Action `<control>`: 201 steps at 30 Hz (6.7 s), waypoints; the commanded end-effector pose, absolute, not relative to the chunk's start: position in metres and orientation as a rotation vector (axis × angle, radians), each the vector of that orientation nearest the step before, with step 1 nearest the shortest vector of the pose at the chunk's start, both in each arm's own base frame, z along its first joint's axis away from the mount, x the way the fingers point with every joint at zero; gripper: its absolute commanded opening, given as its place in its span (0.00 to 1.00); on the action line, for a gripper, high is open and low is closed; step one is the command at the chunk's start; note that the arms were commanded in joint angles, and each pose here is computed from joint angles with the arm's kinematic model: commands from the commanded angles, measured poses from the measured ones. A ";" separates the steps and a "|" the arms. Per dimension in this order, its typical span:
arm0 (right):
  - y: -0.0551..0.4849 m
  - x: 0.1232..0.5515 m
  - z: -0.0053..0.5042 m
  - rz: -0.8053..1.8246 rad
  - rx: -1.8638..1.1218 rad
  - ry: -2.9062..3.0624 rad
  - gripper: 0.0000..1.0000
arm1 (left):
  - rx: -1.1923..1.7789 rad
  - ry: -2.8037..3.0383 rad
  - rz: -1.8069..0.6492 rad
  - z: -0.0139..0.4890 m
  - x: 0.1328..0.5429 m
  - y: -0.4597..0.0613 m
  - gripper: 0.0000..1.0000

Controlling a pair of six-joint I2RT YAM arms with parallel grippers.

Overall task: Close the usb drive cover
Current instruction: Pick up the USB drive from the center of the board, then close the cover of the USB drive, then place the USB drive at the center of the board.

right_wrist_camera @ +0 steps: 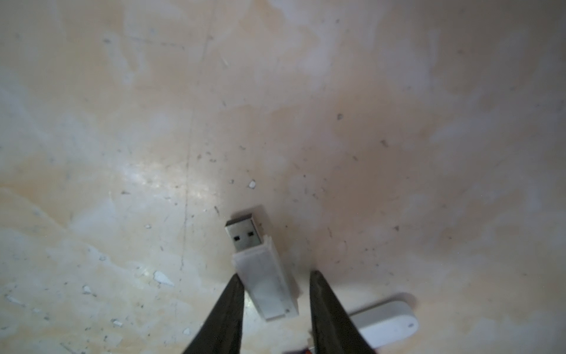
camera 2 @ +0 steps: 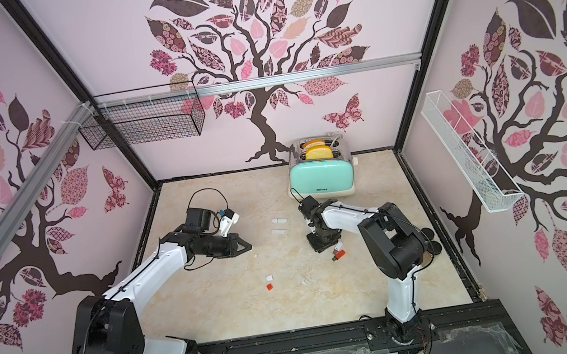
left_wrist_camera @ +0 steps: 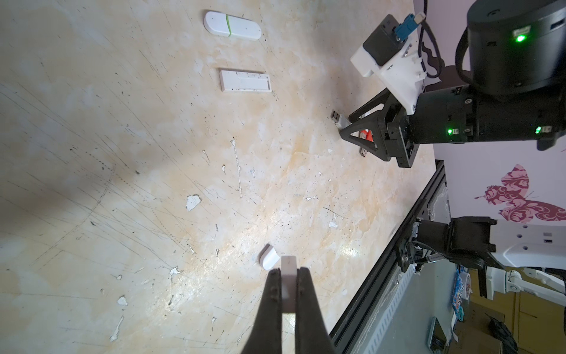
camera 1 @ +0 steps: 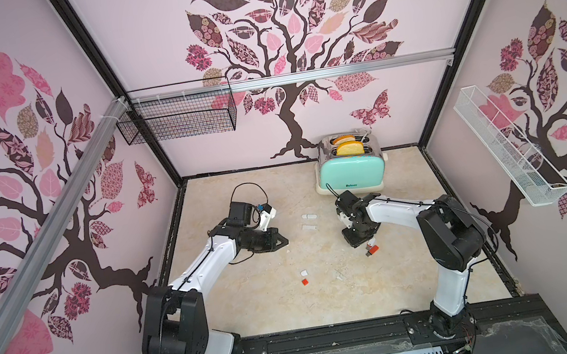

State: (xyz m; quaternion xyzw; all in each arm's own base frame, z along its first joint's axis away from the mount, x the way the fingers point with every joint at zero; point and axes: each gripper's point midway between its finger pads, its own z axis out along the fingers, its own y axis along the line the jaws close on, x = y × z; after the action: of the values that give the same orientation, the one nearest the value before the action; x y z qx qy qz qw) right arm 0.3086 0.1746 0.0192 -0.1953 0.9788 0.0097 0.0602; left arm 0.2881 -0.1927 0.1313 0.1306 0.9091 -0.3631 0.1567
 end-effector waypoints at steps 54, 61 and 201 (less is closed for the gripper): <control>0.348 0.249 0.123 0.499 -1.304 2.066 0.14 | 0.451 2.635 -1.240 0.131 0.269 -0.228 0.00; 0.356 0.244 0.122 0.521 -1.323 2.051 0.14 | 0.451 2.627 -1.262 0.133 0.267 -0.231 0.00; 0.326 0.334 0.125 0.325 -1.346 2.034 0.00 | 0.133 2.286 -0.753 0.197 0.310 -0.111 0.85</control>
State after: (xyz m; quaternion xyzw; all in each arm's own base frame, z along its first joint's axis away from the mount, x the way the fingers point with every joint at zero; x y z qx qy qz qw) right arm 0.3338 0.3297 0.1293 -0.4978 0.7761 0.1417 0.3603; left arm 0.3041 -0.1208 0.1930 0.0497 0.8886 -0.3155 0.3292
